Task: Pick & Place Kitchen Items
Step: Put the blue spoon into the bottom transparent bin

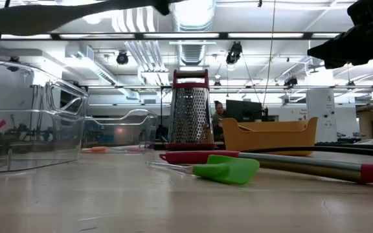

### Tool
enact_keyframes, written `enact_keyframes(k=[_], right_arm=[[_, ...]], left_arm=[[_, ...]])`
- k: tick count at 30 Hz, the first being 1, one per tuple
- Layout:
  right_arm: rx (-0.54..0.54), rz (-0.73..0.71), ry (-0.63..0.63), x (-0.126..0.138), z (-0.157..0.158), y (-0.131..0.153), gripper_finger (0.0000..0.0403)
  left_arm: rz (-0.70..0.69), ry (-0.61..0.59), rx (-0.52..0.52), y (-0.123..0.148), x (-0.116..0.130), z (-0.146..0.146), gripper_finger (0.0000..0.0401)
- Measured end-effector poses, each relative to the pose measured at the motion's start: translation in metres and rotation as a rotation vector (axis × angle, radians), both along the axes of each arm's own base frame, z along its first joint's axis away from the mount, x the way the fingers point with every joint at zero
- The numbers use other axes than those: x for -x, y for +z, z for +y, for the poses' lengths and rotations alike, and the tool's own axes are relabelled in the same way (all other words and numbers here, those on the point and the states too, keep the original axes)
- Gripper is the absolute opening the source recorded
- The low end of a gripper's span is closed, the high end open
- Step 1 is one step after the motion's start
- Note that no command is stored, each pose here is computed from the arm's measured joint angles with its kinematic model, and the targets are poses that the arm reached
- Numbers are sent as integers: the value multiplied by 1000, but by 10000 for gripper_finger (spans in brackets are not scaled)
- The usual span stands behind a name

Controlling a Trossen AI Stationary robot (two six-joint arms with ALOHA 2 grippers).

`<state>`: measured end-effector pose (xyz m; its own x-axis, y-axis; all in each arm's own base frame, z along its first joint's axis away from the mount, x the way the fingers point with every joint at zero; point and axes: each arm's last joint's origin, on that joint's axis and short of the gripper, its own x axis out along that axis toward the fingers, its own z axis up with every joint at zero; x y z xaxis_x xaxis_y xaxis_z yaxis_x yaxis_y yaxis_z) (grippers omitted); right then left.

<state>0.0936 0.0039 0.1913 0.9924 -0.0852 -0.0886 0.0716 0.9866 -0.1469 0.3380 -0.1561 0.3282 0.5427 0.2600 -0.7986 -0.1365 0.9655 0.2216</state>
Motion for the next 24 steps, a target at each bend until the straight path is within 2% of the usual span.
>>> enact_keyframes(k=[2, 6, 13, 18, 24], right_arm=[[0, 0, -1, 0, 0, 0, 9], [0, 0, 0, 0, 0, 0, 9], [0, 0, 0, 0, 0, 0, 9], [0, 0, -1, 0, 0, 0, 9], [0, 0, 0, 0, 0, 0, 9]], left_arm=[[0, 40, -32, 0, 11, -1, 90], [0, 105, -32, -11, 33, -3, 89], [-42, 180, -45, -40, 90, 8, 92], [-113, 215, 52, -62, 126, 24, 93], [-92, 204, 135, -89, 158, 38, 93]])
